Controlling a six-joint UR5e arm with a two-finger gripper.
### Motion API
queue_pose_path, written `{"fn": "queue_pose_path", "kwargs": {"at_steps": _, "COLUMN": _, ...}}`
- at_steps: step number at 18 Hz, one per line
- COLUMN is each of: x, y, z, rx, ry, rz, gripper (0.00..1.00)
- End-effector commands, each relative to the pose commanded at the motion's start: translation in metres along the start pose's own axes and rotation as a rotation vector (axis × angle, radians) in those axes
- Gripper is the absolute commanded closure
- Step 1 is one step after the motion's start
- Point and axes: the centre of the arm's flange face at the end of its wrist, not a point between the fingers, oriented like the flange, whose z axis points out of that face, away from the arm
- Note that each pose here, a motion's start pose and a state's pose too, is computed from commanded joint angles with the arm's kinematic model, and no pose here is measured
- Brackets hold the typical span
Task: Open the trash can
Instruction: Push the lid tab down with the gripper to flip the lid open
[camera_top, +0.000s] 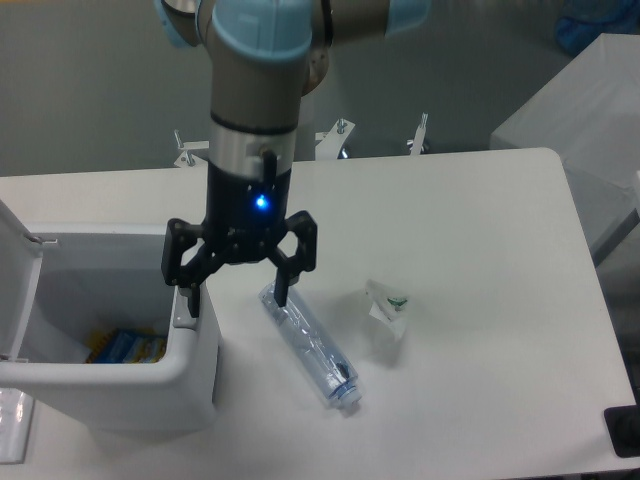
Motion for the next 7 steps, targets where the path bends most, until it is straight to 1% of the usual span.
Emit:
{"fn": "queue_pose_path", "kwargs": {"at_steps": 1, "x": -0.004, "y": -0.001, "z": -0.003, "rx": 0.002, "ry": -0.026, "rz": 0.058, "gripper": 0.0}}
{"fn": "queue_pose_path", "kwargs": {"at_steps": 3, "x": -0.021, "y": 0.0, "z": -0.006, "rx": -0.015, "ry": -0.107, "rz": 0.176, "gripper": 0.0}}
{"fn": "queue_pose_path", "kwargs": {"at_steps": 4, "x": -0.026, "y": 0.0, "z": -0.006, "rx": -0.025, "ry": -0.13, "rz": 0.23, "gripper": 0.0}}
{"fn": "queue_pose_path", "kwargs": {"at_steps": 6, "x": -0.042, "y": 0.0, "z": -0.006, "rx": -0.044, "ry": -0.149, "rz": 0.298, "gripper": 0.0}}
{"fn": "queue_pose_path", "kwargs": {"at_steps": 7, "x": -0.051, "y": 0.002, "z": -0.01, "rx": -0.063, "ry": -0.153, "rz": 0.308, "gripper": 0.0}}
